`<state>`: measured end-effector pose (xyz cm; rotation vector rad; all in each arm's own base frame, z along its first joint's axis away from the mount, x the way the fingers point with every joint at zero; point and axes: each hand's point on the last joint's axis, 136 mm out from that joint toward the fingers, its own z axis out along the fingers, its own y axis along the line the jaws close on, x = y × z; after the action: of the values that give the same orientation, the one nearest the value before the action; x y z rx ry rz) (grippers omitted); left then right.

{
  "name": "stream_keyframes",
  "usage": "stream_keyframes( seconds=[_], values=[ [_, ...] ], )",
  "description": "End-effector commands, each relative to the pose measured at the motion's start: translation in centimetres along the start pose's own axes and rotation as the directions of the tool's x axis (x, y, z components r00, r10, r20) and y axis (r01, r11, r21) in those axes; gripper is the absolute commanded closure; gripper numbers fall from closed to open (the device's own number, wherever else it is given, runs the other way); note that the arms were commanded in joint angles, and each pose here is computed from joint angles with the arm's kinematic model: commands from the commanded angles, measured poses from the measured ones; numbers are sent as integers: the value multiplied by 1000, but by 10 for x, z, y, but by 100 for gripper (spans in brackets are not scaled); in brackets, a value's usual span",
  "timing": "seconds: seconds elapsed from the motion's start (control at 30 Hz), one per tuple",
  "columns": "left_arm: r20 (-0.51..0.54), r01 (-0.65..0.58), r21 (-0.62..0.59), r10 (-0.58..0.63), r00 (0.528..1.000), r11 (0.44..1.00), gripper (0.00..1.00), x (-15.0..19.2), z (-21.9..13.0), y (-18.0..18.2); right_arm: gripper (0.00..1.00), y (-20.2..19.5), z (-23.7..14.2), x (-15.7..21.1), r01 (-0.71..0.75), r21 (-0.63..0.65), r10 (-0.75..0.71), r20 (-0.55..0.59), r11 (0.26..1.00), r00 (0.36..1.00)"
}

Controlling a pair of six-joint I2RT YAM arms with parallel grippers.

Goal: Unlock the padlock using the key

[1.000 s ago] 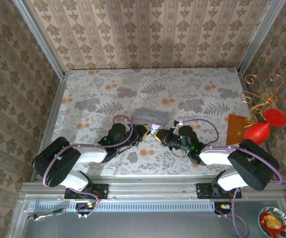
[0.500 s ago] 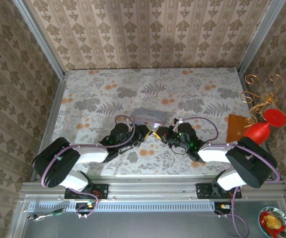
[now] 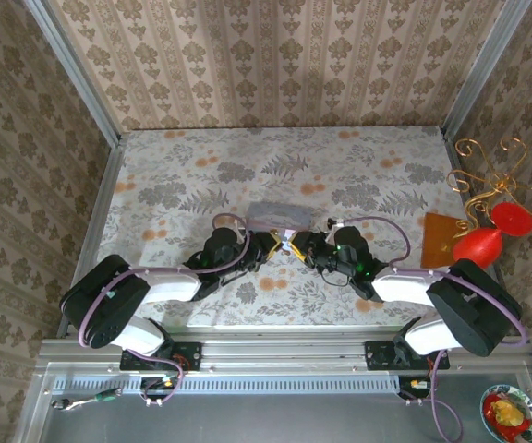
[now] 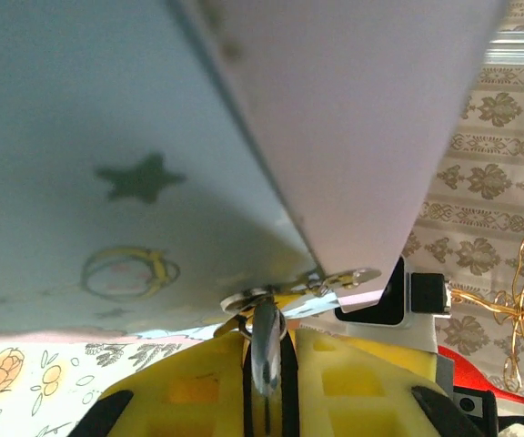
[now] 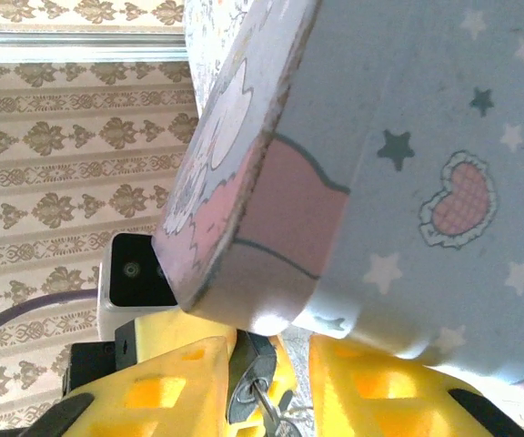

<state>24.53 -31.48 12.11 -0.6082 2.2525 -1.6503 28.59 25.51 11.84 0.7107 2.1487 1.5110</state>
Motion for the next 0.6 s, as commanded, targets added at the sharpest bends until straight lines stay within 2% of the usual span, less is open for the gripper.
stream_keyframes(
  seconds=[0.0, 0.13, 0.3, 0.57],
  values=[
    [-10, -35, 80, 36, 999, 996, 100, -2, -7, -21, 68, -7, -6, -2, 11, 27, -11, 12, 1000, 1000],
    [5, -32, 96, 31, 999, 995, 100, -6, -7, -25, 63, -15, -13, 3, -43, 33, 42, 15, 999, 999],
    [0, -29, 107, 29, 1000, 994, 100, -6, -5, -27, 63, -11, -16, 16, -39, 35, 39, 4, 999, 999],
    [-10, -28, 110, 30, 1000, 994, 100, -4, -3, -27, 72, 0, -10, 20, -54, -3, 54, -19, 999, 998]
  ],
)
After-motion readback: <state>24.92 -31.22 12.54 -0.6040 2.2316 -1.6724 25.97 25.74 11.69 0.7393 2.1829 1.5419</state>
